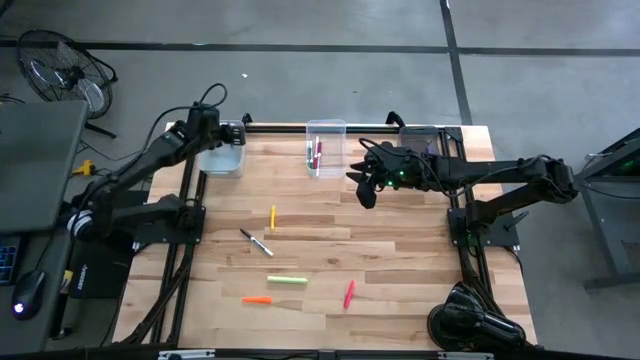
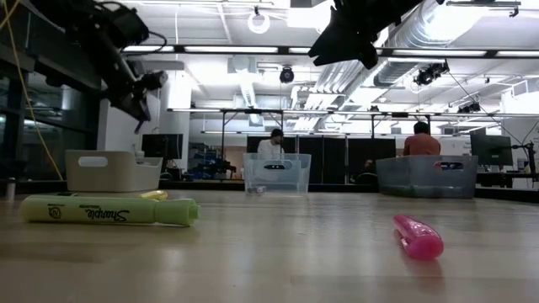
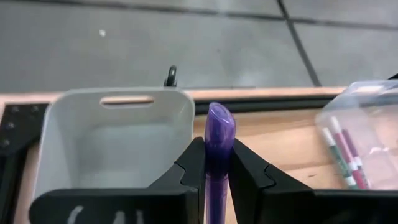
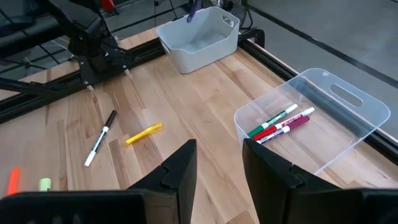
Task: Pick & Place Markers
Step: Put the purple pen into the gray bin
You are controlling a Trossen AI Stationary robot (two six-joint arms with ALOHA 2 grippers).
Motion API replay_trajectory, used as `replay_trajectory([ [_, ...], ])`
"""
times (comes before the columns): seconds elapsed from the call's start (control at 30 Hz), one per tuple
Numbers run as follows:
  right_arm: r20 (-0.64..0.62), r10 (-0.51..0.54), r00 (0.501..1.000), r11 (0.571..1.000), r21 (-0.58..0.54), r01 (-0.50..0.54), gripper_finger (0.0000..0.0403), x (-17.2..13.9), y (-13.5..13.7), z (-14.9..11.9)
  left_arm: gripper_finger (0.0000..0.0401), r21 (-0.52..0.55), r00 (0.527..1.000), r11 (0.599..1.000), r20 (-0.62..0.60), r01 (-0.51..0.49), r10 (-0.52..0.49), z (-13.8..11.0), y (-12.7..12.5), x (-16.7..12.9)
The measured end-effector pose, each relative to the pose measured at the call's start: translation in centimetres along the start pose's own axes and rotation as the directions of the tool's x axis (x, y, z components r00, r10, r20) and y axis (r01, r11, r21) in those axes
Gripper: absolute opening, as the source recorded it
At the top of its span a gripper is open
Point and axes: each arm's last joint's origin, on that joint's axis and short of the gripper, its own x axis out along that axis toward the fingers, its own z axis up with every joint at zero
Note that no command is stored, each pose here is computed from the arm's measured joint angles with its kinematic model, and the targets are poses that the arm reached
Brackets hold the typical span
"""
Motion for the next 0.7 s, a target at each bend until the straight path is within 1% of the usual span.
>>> replay_trajectory([
  [0.2,-0.001,0.000,1.000,1.000,0.000,0.000,0.0119,0.0,0.0,0.0,0.0039,0.006,0.996,0.999,-0.087,-0.036,0.036,-0.1,0.8,2.2],
  [0.37,-0.004,-0.001,1.000,1.000,-0.002,0.001,0.0119,0.0,0.0,0.0,0.0039,0.024,0.986,0.998,-0.154,-0.063,0.066,-0.7,0.7,3.9],
  [0.7,-0.052,-0.015,0.999,1.000,-0.014,0.014,0.0119,0.0,-0.2,-0.5,0.0039,0.058,0.953,0.990,-0.271,-0.126,0.137,-2.1,0.8,6.8],
])
